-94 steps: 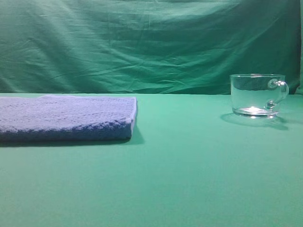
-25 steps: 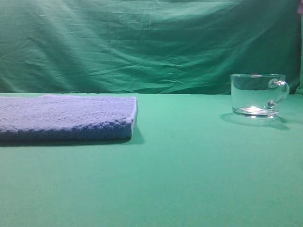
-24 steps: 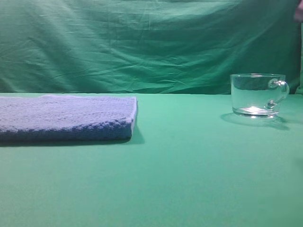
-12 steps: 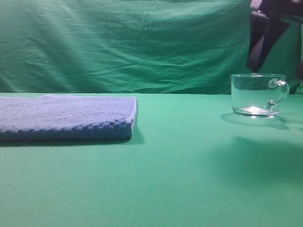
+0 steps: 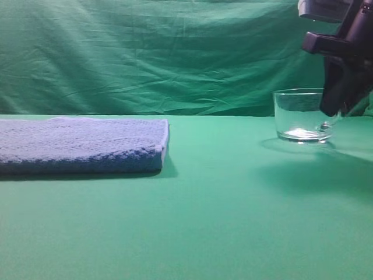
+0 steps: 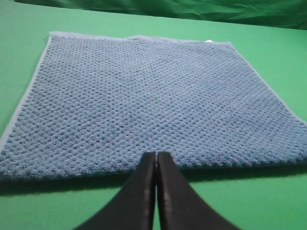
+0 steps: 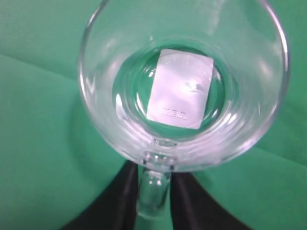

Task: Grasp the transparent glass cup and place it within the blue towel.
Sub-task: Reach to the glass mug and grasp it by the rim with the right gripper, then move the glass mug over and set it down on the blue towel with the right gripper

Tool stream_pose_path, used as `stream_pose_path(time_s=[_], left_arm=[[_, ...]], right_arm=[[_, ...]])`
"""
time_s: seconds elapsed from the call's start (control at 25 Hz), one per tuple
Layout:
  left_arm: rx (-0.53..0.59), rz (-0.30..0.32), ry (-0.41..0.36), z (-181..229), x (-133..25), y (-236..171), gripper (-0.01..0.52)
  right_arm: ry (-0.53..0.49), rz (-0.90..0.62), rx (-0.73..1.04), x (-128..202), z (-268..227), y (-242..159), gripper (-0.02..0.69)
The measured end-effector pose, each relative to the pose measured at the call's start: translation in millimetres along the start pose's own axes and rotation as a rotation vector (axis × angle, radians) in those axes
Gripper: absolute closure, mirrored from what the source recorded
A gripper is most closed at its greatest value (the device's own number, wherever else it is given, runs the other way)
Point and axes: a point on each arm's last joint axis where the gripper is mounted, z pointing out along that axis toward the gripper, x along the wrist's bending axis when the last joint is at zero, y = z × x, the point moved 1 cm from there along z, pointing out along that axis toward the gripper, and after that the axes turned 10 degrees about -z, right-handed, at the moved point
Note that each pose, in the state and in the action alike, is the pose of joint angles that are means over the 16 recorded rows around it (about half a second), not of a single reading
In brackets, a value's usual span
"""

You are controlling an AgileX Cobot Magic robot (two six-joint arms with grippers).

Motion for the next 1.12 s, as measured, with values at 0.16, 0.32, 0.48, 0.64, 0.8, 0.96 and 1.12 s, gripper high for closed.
stream_pose_path(time_s=[0.16, 0.32, 0.48, 0.64, 0.8, 0.96, 1.12], left_arm=[[0.000, 0.000, 0.000, 0.0, 0.0, 0.0, 0.514], [0.000, 0.000, 0.000, 0.0, 0.0, 0.0, 0.514], [0.000, 0.000, 0.000, 0.0, 0.0, 0.0, 0.514], [0.000, 0.000, 0.000, 0.0, 0.0, 0.0, 0.514], [0.000, 0.000, 0.000, 0.0, 0.0, 0.0, 0.514], [0.000, 0.000, 0.000, 0.0, 0.0, 0.0, 0.514], [0.000, 0.000, 0.000, 0.0, 0.0, 0.0, 0.514]], right_arm=[[0.014, -0.080, -0.082, 20.2, -16.4, 34.2, 0.559], [0.042, -0.182, -0.182, 52.3, -31.0, 73.5, 0.559], [0.082, -0.302, -0.265, 92.4, -32.0, 108.5, 0.559], [0.125, -0.429, -0.306, 133.7, -12.9, 131.4, 0.559], [0.156, -0.537, -0.311, 167.7, 23.1, 141.0, 0.559], [0.170, -0.620, -0.297, 190.9, 63.6, 139.8, 0.559], [0.173, -0.666, -0.287, 204.2, 94.7, 134.3, 0.547]])
